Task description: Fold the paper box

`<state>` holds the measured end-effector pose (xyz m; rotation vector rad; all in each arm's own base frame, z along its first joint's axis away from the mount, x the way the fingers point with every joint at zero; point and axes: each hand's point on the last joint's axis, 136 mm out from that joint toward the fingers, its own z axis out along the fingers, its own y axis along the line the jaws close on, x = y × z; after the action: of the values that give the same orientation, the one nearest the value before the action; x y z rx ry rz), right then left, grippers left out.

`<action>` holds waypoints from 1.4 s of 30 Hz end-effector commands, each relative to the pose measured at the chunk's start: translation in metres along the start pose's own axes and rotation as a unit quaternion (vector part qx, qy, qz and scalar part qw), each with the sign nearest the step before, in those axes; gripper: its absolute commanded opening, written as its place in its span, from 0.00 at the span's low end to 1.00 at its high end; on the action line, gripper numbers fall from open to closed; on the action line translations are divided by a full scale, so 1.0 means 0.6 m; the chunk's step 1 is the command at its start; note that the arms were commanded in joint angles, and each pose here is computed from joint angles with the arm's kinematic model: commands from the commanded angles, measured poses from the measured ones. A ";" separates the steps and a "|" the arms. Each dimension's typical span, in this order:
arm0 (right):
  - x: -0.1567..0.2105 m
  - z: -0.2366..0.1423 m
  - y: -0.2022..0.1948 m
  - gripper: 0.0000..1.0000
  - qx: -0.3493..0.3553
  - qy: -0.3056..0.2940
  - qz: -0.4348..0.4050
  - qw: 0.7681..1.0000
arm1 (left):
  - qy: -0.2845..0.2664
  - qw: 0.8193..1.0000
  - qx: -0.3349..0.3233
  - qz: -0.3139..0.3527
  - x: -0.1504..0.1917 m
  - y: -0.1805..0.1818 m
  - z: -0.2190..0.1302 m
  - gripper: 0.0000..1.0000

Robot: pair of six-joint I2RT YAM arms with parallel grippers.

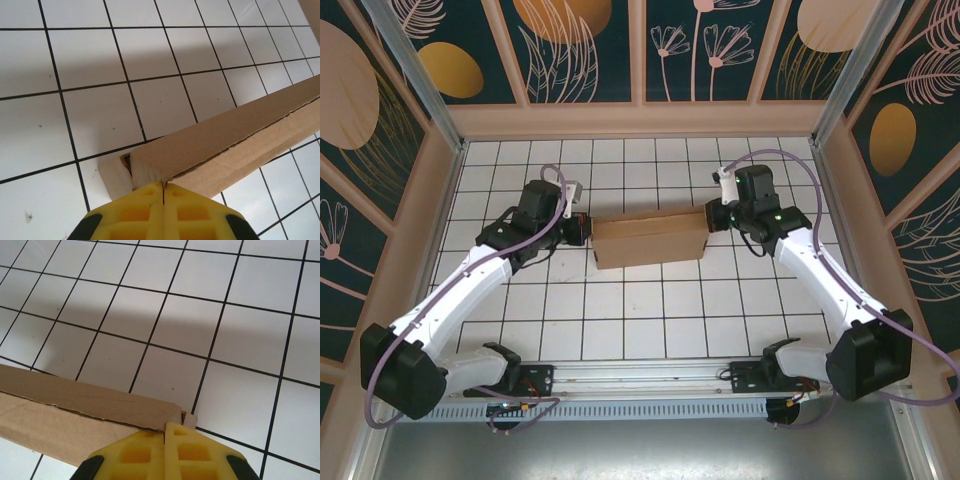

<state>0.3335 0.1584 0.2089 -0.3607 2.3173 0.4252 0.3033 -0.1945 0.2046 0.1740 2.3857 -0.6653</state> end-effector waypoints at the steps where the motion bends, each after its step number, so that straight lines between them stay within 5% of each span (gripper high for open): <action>1: 0.004 0.000 0.007 0.00 0.001 0.026 0.041 0.999 | 0.023 0.998 0.046 -0.033 0.001 -0.024 0.003 0.00; 19: -0.010 -0.017 0.018 0.00 0.001 0.059 0.057 0.997 | 0.063 0.992 0.072 -0.083 0.012 -0.024 -0.037 0.00; 42: 0.004 -0.017 0.017 0.00 -0.002 0.057 0.059 0.997 | 0.044 0.986 0.080 -0.137 0.039 -0.001 -0.006 0.00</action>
<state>0.3293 0.1582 0.2110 -0.2499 2.4709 0.4322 0.2910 -0.1964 0.2065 -0.0571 2.4225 -1.0056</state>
